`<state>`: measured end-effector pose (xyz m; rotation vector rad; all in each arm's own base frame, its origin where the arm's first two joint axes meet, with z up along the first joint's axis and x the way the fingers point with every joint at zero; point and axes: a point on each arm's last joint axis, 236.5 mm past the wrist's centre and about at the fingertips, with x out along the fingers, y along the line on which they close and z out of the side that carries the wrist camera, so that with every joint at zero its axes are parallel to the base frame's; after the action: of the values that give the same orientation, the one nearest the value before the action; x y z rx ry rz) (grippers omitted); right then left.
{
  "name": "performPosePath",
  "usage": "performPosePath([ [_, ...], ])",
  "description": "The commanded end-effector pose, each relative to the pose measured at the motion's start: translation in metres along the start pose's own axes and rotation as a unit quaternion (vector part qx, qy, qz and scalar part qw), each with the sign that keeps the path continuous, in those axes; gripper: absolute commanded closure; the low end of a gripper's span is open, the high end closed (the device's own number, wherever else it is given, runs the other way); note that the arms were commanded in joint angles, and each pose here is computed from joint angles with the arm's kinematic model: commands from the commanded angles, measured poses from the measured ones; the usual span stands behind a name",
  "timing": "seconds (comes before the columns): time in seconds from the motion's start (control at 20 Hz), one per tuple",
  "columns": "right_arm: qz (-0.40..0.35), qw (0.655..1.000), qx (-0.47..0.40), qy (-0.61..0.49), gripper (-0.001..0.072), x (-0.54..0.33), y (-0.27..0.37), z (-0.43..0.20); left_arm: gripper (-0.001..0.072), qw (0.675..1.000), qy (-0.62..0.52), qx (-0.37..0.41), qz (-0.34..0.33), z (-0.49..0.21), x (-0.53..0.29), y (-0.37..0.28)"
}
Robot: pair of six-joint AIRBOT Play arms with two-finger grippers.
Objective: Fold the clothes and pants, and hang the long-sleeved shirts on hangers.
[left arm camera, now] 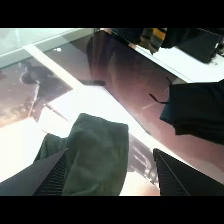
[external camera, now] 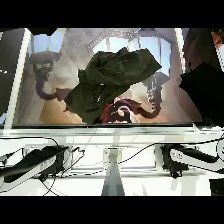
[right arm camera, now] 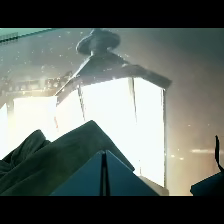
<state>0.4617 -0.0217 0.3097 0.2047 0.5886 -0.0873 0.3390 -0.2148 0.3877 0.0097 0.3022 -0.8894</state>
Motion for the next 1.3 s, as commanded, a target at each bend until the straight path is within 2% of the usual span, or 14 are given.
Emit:
performPosePath([
  [0.0, 0.000, 1.000, 0.000, 0.000, 0.0678, 0.000, 0.000, 0.000, 0.0130, 1.000, 0.000, 0.000, 0.000, 0.000, 0.000, 0.000],
  [0.65, 0.004, 1.000, 0.002, 0.000, 0.0678, 0.000, 0.002, 0.000, 0.0130, 1.000, 0.000, 0.000, 0.000, 0.000, 0.000, 0.000],
  [0.9, 0.107, 0.994, 0.031, 0.013, 0.0677, -0.003, 0.052, -0.005, 0.0130, 1.000, -0.001, -0.007, -0.001, 0.000, 0.000, -0.001],
  [0.95, 0.131, 0.991, 0.016, 0.026, 0.0677, -0.002, 0.067, -0.012, 0.0130, 1.000, 0.000, -0.018, -0.003, 0.000, 0.000, -0.002],
  [1.05, 0.180, 0.977, -0.074, 0.089, 0.0678, 0.000, 0.106, -0.053, 0.0130, 1.000, 0.002, -0.019, -0.004, -0.001, 0.000, -0.002],
  [1.15, 0.230, 0.938, -0.200, 0.163, 0.0678, 0.001, 0.149, -0.117, 0.0130, 1.000, 0.003, -0.018, -0.001, -0.001, -0.001, -0.001],
  [1.25, 0.286, 0.890, -0.299, 0.189, 0.0678, -0.001, 0.197, -0.172, 0.0130, 1.000, 0.017, -0.013, 0.006, -0.008, -0.001, 0.002],
])
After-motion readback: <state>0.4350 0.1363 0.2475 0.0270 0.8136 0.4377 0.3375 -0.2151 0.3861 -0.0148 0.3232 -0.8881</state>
